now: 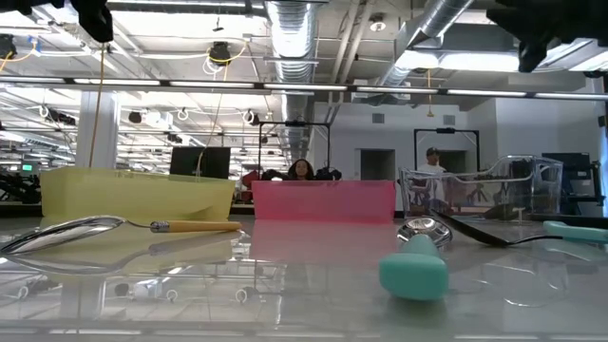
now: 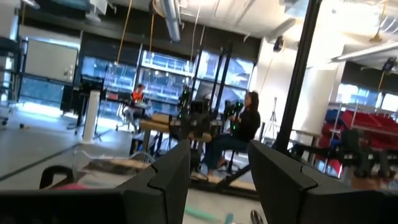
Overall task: Sort silverware by color (type)
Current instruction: Put the blue spoon into the transparent bin
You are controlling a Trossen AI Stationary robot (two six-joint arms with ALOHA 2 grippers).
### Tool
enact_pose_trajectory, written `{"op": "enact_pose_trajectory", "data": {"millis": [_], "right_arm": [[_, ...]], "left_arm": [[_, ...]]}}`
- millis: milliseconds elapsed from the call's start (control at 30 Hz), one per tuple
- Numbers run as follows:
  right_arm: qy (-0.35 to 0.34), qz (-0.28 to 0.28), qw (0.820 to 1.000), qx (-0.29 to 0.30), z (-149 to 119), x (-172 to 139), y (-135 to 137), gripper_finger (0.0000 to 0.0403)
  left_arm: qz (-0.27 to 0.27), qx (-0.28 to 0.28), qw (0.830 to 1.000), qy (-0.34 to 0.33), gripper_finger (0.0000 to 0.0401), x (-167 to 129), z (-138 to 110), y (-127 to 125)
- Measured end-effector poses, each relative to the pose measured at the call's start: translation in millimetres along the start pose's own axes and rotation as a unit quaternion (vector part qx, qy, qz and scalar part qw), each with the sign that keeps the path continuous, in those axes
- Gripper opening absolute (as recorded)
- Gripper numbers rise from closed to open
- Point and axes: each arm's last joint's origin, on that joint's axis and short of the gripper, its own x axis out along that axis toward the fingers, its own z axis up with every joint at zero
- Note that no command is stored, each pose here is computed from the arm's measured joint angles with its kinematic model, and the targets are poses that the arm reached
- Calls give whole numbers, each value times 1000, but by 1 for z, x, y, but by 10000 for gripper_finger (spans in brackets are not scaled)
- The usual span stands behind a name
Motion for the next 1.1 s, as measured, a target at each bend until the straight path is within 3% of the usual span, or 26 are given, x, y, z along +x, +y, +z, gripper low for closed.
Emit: {"op": "enact_pose_trajectory", "data": {"millis": [367,667,1100], "right_arm": [[11,-4,1000,17,-32,1,-4,134],[-19,0,999,36,-59,0,-8,134],[-1,-2,999,43,-63,0,-9,134]], "left_arm": [[4,-13,1000,20,148,1,-8,1],[7,-14,999,31,148,1,-10,2],[12,-12,998,53,148,1,-15,3]]}}
